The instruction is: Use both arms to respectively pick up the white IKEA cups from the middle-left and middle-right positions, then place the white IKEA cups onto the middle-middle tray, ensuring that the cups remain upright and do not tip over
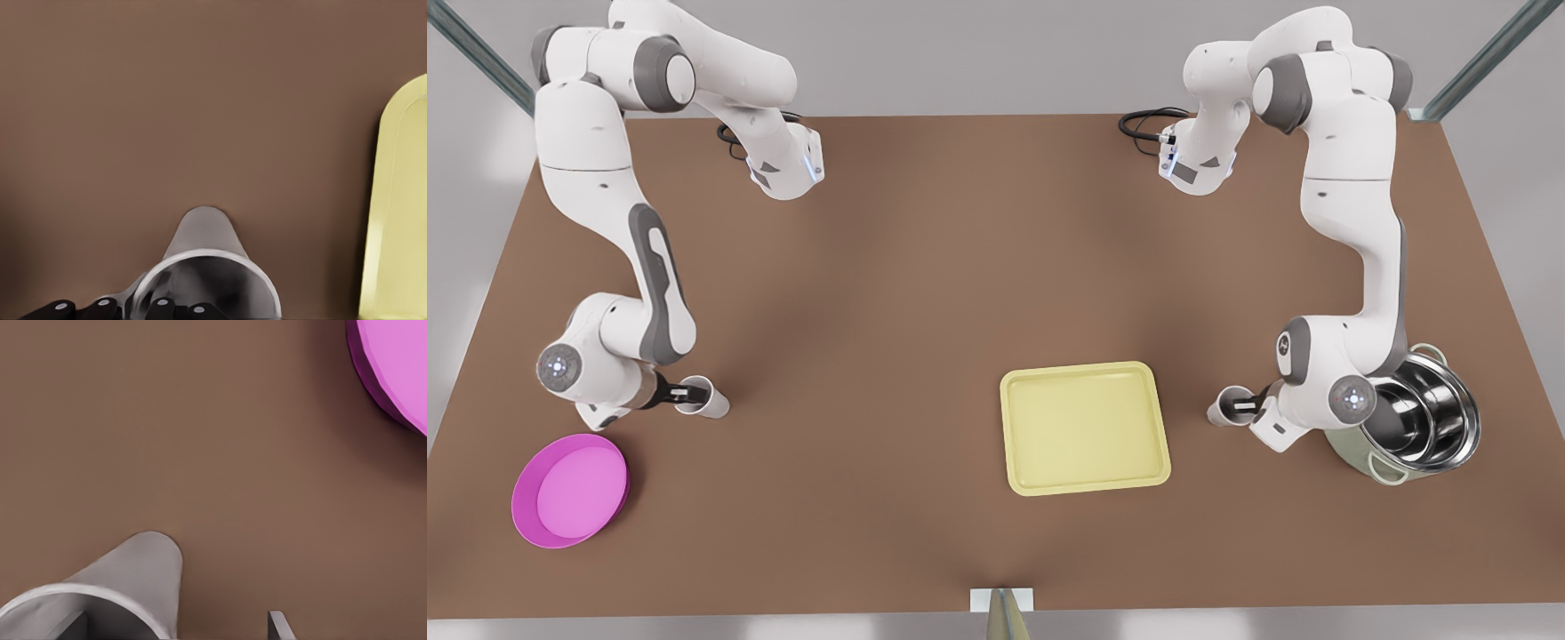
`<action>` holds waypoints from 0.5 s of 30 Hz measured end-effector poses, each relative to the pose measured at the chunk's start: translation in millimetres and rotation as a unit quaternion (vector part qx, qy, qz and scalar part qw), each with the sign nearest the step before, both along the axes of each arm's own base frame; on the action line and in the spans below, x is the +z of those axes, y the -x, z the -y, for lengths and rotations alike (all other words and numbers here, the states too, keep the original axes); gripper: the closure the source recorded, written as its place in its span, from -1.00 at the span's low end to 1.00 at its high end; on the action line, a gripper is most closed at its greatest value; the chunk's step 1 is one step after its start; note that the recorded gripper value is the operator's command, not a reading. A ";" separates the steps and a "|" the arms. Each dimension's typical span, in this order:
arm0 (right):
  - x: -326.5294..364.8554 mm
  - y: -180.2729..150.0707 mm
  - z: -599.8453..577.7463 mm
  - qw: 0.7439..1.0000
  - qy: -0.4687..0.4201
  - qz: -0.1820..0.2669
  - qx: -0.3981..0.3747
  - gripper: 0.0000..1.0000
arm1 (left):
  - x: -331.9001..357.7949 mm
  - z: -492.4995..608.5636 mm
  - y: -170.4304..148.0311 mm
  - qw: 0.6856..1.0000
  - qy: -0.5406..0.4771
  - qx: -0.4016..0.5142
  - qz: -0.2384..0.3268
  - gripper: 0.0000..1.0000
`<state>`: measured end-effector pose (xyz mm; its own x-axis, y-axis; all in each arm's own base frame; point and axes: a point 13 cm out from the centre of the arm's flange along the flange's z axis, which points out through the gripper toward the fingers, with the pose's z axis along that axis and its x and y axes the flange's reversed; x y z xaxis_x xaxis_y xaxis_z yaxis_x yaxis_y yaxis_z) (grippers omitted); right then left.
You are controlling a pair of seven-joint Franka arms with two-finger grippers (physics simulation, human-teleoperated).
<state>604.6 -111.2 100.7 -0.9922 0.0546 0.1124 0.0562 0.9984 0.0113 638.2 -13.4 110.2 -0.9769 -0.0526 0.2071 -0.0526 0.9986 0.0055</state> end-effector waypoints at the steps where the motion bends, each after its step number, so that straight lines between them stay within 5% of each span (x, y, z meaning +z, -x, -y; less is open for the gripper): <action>1: -4.4 1.4 2.0 1.000 0.000 -0.003 -0.001 -0.98 | 1.3 1.3 -0.6 1.000 0.002 0.001 0.001 0.57; 3: -9.4 2.4 6.6 1.000 -0.001 -0.005 -0.003 -0.09 | 24.8 18.8 -8.8 1.000 0.017 0.003 0.018 0.57; 5: -10.0 1.7 10.8 1.000 -0.003 -0.003 -0.004 0.40 | 66.2 61.1 -35.3 0.998 0.031 -0.013 0.051 0.57; 9: 1.6 -14.3 8.2 1.000 -0.010 0.013 0.008 0.57 | 117.7 162.9 -70.1 0.993 0.052 -0.055 0.093 0.57; 15: 25.2 -43.7 -3.8 0.999 -0.001 0.037 0.038 0.57 | 59.1 226.5 -44.8 0.996 0.031 -0.066 0.046 0.57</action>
